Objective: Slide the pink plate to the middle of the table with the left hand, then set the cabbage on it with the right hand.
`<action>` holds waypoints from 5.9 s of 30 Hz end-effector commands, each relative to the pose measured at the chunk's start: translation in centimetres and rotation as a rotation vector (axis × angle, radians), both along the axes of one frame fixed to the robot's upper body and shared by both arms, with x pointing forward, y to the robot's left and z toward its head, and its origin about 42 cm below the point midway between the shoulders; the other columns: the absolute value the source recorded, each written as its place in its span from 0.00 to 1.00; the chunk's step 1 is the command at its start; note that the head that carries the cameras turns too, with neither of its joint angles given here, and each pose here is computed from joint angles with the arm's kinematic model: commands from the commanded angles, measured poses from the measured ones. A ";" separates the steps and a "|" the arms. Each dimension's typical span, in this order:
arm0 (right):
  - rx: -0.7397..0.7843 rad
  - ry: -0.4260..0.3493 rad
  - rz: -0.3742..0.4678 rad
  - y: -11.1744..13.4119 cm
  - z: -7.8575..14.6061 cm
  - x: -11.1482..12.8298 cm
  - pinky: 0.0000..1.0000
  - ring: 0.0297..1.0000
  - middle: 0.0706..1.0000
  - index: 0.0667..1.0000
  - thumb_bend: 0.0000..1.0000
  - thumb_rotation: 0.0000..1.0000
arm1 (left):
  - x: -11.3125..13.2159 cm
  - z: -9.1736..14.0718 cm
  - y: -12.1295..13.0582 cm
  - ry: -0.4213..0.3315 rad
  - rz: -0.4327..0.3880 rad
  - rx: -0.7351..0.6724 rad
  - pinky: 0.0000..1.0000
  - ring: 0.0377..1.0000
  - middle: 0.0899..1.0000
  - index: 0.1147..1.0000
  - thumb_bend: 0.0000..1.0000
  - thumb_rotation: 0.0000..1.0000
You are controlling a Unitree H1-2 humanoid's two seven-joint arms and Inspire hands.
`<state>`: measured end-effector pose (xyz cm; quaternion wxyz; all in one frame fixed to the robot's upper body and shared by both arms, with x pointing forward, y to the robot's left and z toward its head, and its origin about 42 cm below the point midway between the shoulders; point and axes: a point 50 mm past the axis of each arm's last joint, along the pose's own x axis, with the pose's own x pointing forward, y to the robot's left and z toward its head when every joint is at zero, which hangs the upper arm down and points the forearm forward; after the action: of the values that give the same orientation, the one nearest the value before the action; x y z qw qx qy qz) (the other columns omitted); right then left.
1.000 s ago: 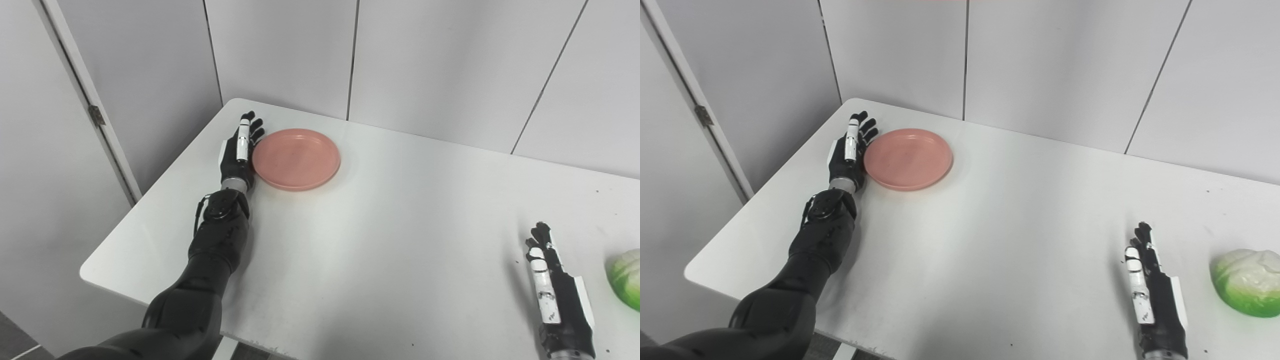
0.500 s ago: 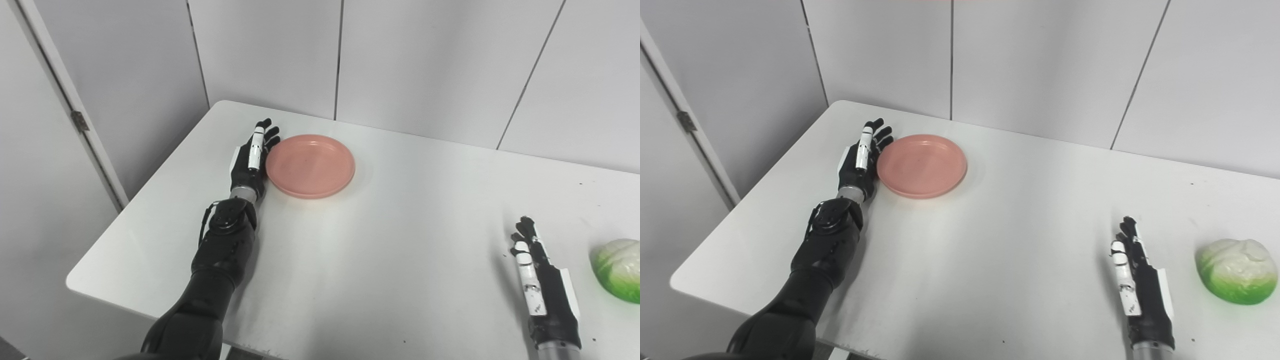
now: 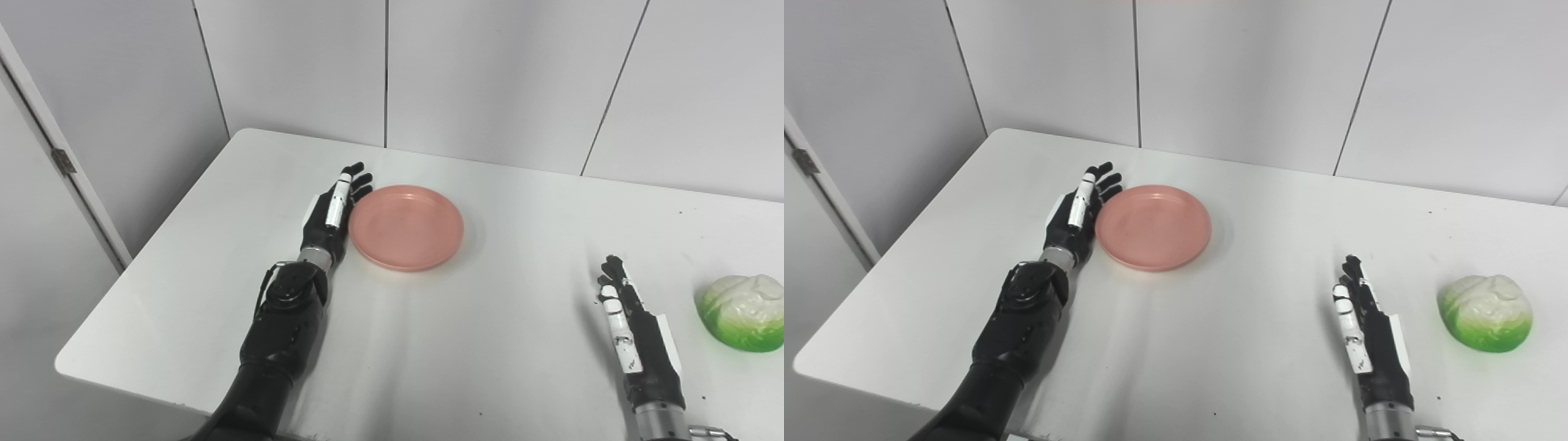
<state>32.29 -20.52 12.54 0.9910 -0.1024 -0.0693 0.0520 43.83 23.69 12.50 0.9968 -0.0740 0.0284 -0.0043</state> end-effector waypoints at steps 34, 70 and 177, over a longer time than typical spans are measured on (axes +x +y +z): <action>0.025 -0.001 0.009 2.8 -0.6 -0.2 0.89 0.92 0.93 0.93 0.27 1.00 | -7.6 -1.7 -7.5 0.057 -0.241 -0.100 0.91 0.91 0.89 0.88 0.42 1.00; -0.360 -0.436 -0.394 2.5 9.8 0.8 0.77 0.85 0.86 0.90 0.94 0.58 | -6.9 -5.1 -3.0 0.094 -0.246 -0.118 0.93 0.91 0.91 0.90 0.44 1.00; -0.533 0.087 -0.739 -9.9 8.5 5.6 0.67 0.88 1.00 1.00 1.00 0.47 | -4.9 -5.3 2.7 0.128 -0.228 -0.171 0.91 0.90 0.89 0.88 0.42 1.00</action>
<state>36.99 -30.15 18.98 0.8893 -0.3617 0.0565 -0.2741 41.04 24.93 10.80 0.9788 -0.1528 0.0189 -0.1354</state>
